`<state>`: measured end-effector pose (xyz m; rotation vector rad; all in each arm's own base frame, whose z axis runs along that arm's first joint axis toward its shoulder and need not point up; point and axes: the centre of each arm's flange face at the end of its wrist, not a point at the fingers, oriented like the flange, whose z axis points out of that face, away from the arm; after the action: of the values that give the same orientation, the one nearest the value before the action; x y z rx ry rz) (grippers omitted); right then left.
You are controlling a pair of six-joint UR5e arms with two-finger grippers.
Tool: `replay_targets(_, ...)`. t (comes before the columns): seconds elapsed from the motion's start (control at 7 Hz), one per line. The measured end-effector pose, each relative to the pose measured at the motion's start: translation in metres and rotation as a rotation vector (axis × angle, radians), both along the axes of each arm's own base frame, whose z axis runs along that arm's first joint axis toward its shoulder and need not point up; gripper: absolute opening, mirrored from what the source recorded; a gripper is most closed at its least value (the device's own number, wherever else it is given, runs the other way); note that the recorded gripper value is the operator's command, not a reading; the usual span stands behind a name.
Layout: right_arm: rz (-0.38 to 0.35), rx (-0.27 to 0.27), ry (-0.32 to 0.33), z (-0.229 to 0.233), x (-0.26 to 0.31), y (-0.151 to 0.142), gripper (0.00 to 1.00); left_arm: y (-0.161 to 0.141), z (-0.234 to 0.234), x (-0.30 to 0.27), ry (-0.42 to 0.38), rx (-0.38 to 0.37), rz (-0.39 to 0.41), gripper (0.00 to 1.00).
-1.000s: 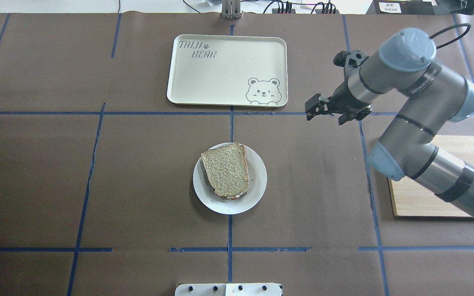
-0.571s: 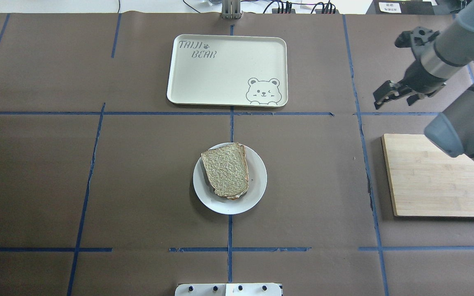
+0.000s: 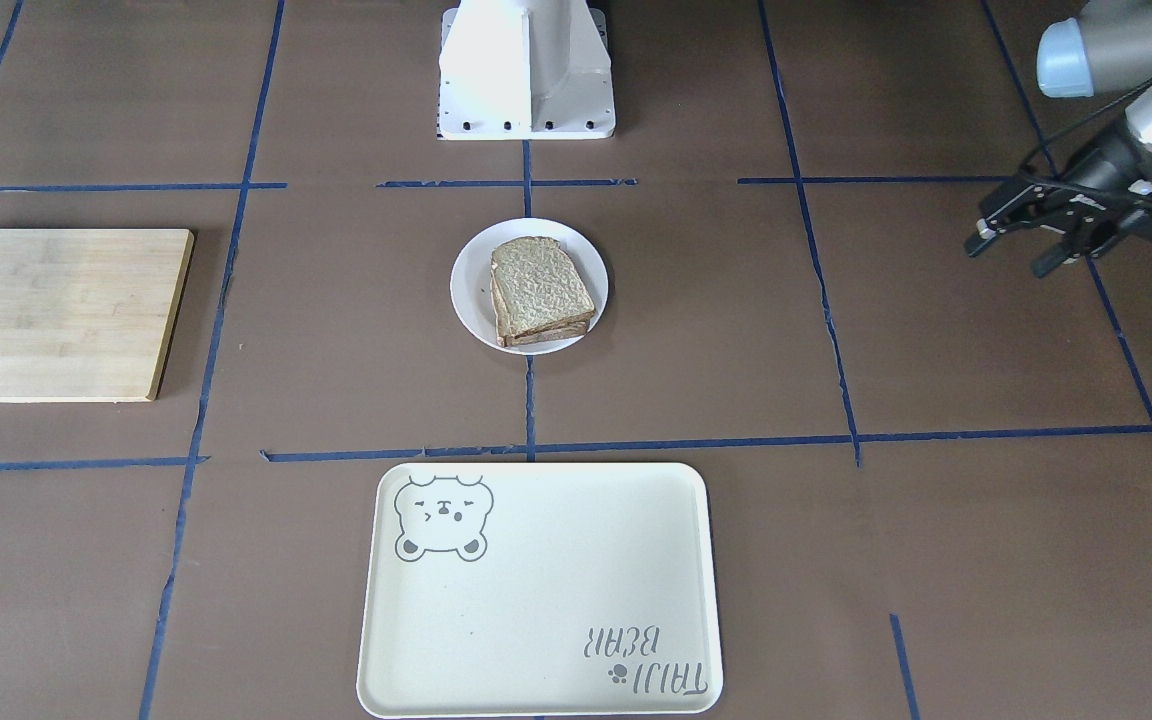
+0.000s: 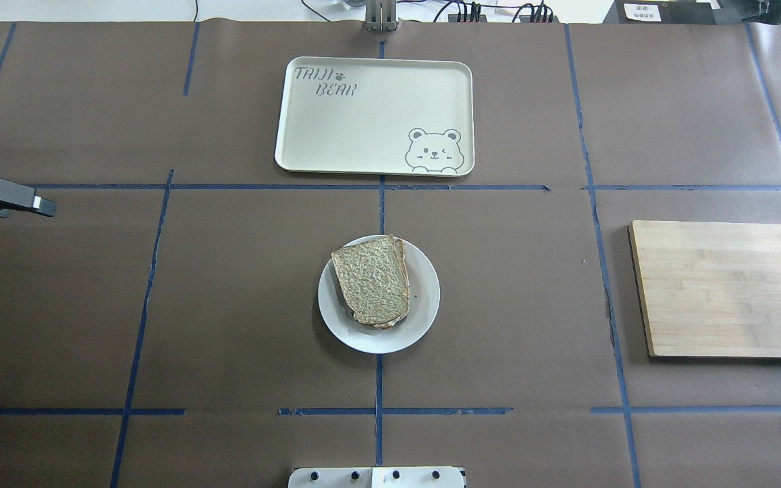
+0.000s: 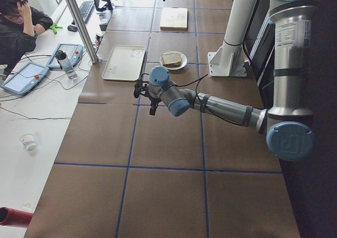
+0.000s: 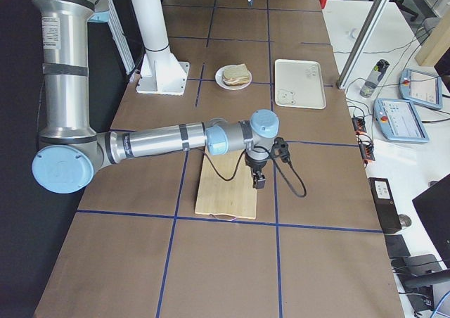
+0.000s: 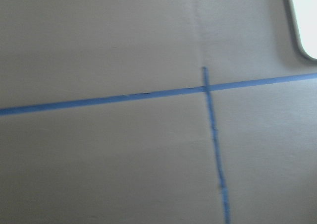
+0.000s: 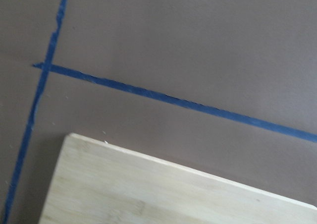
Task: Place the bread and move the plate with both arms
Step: 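Reach the left gripper toward the rim of the white plate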
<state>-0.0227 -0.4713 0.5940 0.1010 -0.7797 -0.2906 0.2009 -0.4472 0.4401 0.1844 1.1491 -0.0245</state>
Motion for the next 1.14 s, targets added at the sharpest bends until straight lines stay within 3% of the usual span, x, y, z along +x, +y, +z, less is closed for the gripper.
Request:
replay_targets(0.43,-0.038,-0.035,0.020,0.042,0.080,0.039,1.00,0.041,-0.087,0.148,0.187,-0.119,-0.089,1.00)
replay_targets(0.71,-0.040,-0.058,0.030,0.050,0.092,0.046,1.00,0.097,-0.130,0.237,0.302,-0.151,-0.140,1.00)
replay_targets(1.0,-0.038,-0.062,0.029,0.050,0.093,0.046,1.00,0.130,-0.126,0.278,0.459,-0.222,-0.164,0.99)
replay_targets(1.14,-0.037,-0.061,0.028,0.050,0.093,0.046,1.00,0.128,-0.116,0.289,0.520,-0.256,-0.188,0.92)
